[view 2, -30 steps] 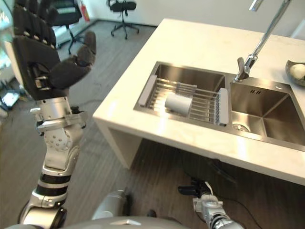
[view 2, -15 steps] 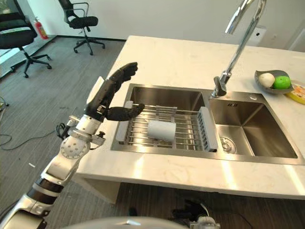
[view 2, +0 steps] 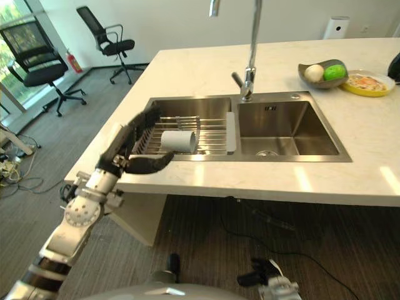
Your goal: Place the dishes in the dishwasher.
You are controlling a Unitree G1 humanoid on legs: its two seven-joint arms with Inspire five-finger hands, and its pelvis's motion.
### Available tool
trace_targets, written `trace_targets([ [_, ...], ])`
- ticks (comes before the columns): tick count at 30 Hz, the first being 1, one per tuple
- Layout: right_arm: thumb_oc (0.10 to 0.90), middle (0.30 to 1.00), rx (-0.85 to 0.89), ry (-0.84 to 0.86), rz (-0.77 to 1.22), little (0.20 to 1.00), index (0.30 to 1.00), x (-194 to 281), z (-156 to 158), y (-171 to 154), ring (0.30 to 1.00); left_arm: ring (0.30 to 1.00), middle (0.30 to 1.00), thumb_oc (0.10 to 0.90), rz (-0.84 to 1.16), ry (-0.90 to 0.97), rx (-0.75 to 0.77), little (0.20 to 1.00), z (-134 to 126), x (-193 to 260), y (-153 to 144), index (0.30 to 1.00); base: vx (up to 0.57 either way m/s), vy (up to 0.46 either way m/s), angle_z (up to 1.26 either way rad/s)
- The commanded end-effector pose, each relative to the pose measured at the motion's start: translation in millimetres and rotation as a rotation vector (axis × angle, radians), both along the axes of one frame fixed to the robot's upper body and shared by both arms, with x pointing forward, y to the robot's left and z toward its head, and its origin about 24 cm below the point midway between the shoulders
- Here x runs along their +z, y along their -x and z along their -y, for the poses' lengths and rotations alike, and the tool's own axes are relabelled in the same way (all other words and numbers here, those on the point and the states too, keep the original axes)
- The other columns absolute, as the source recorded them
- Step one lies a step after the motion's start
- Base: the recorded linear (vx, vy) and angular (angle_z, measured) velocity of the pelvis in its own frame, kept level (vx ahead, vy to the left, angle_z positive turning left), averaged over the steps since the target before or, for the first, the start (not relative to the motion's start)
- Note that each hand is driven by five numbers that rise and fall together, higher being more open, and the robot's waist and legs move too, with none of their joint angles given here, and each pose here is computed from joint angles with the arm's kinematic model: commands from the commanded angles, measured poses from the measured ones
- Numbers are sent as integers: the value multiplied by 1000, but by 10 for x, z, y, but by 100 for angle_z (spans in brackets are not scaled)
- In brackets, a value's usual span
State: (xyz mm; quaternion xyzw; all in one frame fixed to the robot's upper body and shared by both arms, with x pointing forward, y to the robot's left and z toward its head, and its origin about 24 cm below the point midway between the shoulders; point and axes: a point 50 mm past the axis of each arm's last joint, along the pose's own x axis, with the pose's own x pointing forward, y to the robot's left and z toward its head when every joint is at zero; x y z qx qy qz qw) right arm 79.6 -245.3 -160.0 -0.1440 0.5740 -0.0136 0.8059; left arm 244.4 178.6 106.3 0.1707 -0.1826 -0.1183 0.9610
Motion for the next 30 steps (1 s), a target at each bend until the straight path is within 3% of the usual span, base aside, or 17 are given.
trace_targets([
  [1,800,900,15,-28,191,900,900,141,-124,-586,900,900,900,800,387,-35,19,900,-42,836,-174,900,-446,-220,49],
  [3,800,900,-2,-13,204,900,900,174,-48,-631,900,900,900,800,382,-112,51,900,-69,815,-214,900,-265,-118,18],
  [8,800,900,-34,-8,111,900,900,82,30,-279,900,900,900,800,423,-253,77,900,72,907,-454,900,-63,0,18],
  [22,800,900,-15,-62,202,900,900,128,-184,-546,900,900,900,800,510,-546,142,900,221,1234,-841,900,16,113,-4],
  [30,800,900,4,-92,155,900,900,72,-231,-404,900,900,900,800,524,-712,141,900,309,1243,-965,900,141,61,20],
])
